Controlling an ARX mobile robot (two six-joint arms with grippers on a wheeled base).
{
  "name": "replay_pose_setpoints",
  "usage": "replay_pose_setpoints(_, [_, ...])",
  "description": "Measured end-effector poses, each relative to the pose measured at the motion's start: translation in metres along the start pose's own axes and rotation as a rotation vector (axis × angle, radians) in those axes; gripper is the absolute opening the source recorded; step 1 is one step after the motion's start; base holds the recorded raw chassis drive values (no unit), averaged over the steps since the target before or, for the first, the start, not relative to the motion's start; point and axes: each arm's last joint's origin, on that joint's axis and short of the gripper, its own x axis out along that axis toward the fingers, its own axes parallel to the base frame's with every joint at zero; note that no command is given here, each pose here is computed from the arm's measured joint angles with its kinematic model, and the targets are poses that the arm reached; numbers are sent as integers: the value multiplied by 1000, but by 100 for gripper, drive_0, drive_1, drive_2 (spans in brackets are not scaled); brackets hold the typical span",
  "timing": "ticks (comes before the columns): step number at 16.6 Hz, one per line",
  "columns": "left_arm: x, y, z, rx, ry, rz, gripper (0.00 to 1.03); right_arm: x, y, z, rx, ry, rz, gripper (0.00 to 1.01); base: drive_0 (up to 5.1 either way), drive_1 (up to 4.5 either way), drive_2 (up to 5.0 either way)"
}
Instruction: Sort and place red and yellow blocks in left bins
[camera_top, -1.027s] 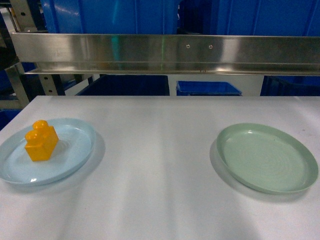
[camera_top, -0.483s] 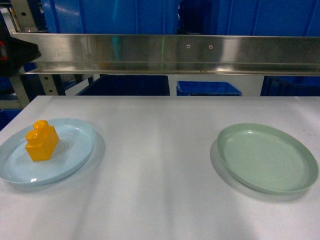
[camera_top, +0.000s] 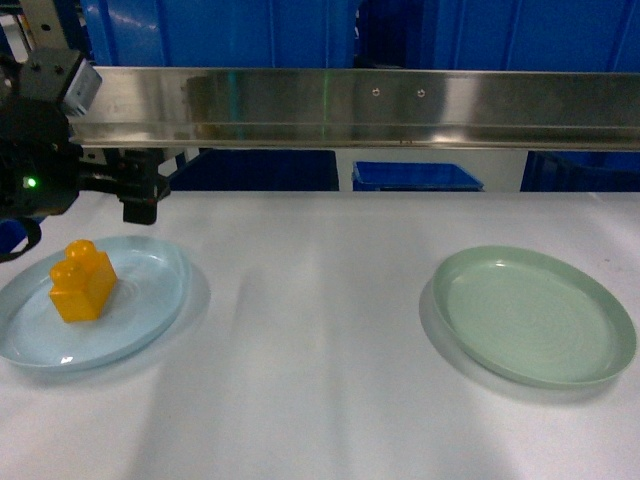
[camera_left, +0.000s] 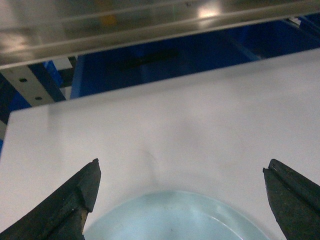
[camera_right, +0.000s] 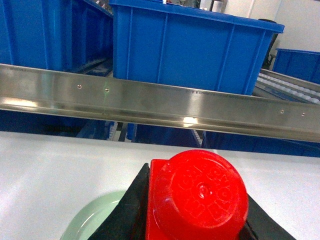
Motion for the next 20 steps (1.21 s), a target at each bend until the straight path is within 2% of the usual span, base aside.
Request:
replay_pose_setpoints(3, [5,-3,-11,2,13,76,98,0,0,0,0,0,0,28,0,0,0])
replay_pose_setpoints(4, [3,-4,-16,-3,20,85,98,0,0,0,0,0,0,28,0,0,0])
replay_pose_setpoints(7, [-3,0,-26,-34,58,97,98,0,0,0,0,0,0,28,0,0,0])
replay_pose_setpoints(11, [-17,1,-21,-73,62,88,98,0,0,0,0,0,0,28,0,0,0])
replay_pose_setpoints(13, [-19,-1,-25,-87,69,85,98,0,0,0,0,0,0,28,0,0,0])
replay_pose_setpoints(16, [-22,-7,-38,-97,106,98,98,0,0,0,0,0,0,28,0,0,0])
replay_pose_setpoints(20, [-21,-16,-46,-109,136,104,98,0,0,0,0,0,0,28,0,0,0])
